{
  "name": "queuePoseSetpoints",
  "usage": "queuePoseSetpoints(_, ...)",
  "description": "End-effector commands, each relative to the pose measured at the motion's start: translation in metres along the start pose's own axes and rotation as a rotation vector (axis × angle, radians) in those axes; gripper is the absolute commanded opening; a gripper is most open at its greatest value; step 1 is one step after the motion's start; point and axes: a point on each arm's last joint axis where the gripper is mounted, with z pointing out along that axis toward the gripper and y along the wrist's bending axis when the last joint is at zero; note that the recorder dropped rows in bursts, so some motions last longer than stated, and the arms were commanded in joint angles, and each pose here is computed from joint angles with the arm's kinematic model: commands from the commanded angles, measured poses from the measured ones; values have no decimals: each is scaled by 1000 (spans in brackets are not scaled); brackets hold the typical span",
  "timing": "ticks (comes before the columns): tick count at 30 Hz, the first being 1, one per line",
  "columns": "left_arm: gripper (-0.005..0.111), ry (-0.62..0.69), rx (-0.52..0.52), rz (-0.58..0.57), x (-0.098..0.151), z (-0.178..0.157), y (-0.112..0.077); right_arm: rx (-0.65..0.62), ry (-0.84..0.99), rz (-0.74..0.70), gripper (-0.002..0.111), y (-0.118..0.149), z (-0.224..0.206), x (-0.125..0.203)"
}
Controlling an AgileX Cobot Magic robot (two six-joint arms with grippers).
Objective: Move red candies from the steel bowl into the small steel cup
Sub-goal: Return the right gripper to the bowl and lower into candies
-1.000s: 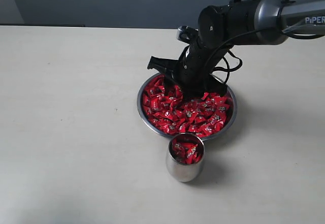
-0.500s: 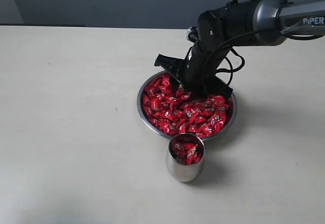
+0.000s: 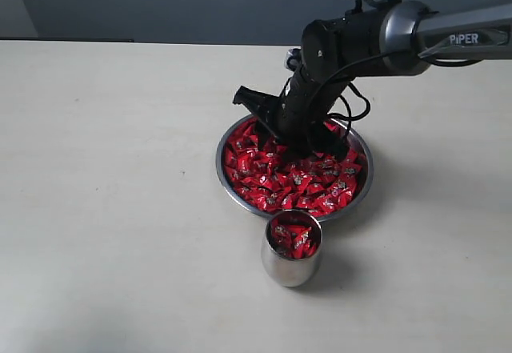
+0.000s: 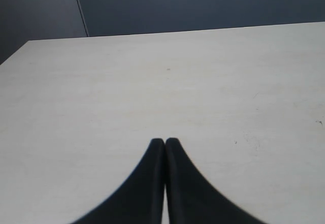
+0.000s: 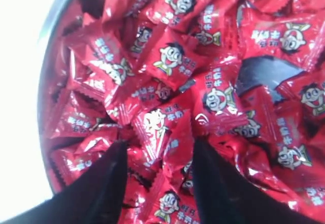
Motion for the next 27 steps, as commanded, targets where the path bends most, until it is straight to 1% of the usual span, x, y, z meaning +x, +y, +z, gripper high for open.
queuePoseSetpoints(1,0,-12,-3,-1,0,0,0,25,15,-14,40,-4,10,-1)
queuePoseSetpoints(5,0,-12,-3,-1,0,0,0,34,20,-15,40,-6,13,-1)
queuePoseSetpoints(7,0,-12,-3,-1,0,0,0,40,17,-23,38,-6,14,-1)
queuePoseSetpoints(8,0,-12,-3,-1,0,0,0,42,15,-26,34,-7,14,-1)
queuePoseSetpoints(10,0,-12,-3,-1,0,0,0,44,16,-28,23,-7,14,-1)
queuePoseSetpoints(12,0,-12,-3,-1,0,0,0,45,15,-41,9,-7,14,-1)
queuePoseSetpoints(14,0,-12,-3,-1,0,0,0,46,14,-52,-1,-7,14,-1)
queuePoseSetpoints(19,0,-12,-3,-1,0,0,0,45,12,-63,-1,-7,13,-1)
queuePoseSetpoints(27,0,-12,-3,-1,0,0,0,1,-98,-149,-1,2,-21,-10)
